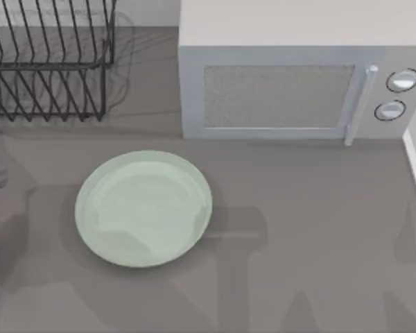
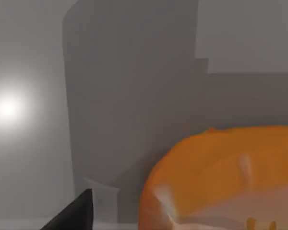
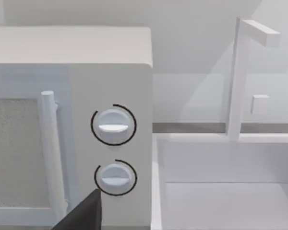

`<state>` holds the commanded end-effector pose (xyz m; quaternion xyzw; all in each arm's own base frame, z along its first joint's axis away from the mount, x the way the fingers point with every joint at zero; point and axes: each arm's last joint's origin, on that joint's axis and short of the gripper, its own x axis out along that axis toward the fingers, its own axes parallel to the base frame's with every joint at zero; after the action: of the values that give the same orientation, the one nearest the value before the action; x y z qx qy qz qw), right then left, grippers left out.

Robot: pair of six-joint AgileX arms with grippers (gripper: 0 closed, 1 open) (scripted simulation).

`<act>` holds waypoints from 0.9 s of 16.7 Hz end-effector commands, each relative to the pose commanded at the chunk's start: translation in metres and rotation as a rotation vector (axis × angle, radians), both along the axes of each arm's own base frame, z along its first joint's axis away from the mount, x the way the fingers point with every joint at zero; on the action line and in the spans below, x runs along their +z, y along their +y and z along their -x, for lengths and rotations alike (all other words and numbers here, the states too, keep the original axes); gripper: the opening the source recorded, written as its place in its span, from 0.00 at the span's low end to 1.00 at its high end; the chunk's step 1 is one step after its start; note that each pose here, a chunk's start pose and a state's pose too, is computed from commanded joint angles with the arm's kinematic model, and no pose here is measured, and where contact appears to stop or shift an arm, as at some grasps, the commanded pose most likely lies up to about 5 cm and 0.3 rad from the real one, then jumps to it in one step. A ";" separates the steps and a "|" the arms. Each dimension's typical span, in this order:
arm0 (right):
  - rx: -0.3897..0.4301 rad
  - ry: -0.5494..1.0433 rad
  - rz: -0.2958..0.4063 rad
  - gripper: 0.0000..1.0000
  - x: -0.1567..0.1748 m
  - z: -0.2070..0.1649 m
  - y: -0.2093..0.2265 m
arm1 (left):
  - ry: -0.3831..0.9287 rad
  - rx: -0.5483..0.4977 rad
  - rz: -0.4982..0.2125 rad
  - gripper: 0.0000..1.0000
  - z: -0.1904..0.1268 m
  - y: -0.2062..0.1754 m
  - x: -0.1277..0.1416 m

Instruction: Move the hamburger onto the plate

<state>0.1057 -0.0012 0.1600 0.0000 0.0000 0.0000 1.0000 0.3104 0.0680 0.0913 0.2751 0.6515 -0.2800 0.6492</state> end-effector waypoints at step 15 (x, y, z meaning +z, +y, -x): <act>0.000 0.000 0.000 1.00 0.000 0.000 0.000 | 0.000 0.000 0.000 0.00 0.000 0.000 0.000</act>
<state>0.1057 -0.0012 0.1600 0.0000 0.0000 0.0000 1.0000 0.3104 0.0680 0.0913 0.2751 0.6515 -0.2800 0.6492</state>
